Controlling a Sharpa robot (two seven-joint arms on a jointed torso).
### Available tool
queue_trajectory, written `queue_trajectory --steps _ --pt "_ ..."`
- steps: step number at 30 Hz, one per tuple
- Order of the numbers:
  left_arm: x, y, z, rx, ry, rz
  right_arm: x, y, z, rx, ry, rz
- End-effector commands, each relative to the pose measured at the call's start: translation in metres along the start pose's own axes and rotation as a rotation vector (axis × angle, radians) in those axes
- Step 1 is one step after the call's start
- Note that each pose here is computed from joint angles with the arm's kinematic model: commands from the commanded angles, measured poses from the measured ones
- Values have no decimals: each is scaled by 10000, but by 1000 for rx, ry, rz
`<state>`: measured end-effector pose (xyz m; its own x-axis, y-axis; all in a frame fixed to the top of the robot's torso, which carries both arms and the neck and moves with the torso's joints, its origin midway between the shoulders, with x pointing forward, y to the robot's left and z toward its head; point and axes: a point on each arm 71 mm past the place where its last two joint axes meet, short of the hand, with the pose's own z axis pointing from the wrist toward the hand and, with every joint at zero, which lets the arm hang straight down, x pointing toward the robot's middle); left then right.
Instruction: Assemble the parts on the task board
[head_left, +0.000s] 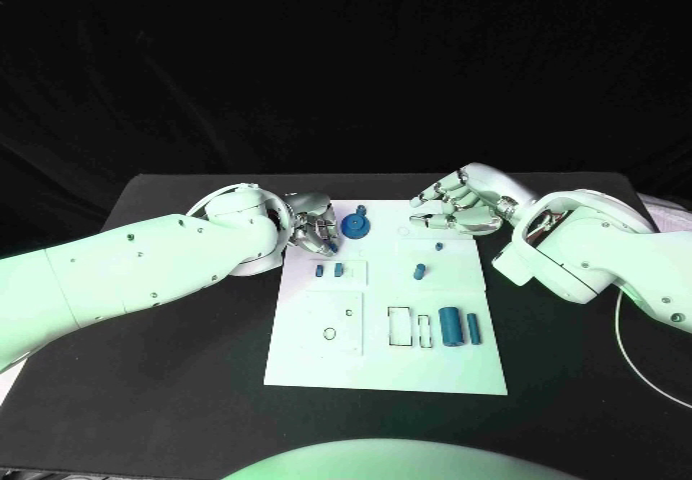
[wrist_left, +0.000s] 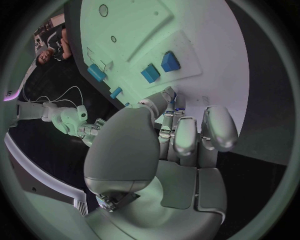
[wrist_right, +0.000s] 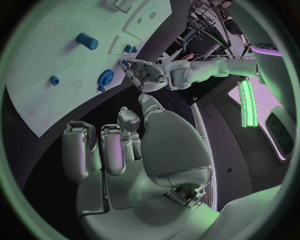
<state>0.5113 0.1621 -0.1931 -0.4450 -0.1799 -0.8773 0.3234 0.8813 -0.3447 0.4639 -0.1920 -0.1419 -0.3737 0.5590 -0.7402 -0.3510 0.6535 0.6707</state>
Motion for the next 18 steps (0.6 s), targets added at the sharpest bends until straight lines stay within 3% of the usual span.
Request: queue_trajectory --steps 1,9,18 --pt "36 15 5 -13 30 18 12 12 2 -13 9 -8" --pt "42 5 23 -13 31 14 15 16 3 -14 10 -8" --pt "41 44 31 -33 31 1 14 14 0 -13 10 -8"
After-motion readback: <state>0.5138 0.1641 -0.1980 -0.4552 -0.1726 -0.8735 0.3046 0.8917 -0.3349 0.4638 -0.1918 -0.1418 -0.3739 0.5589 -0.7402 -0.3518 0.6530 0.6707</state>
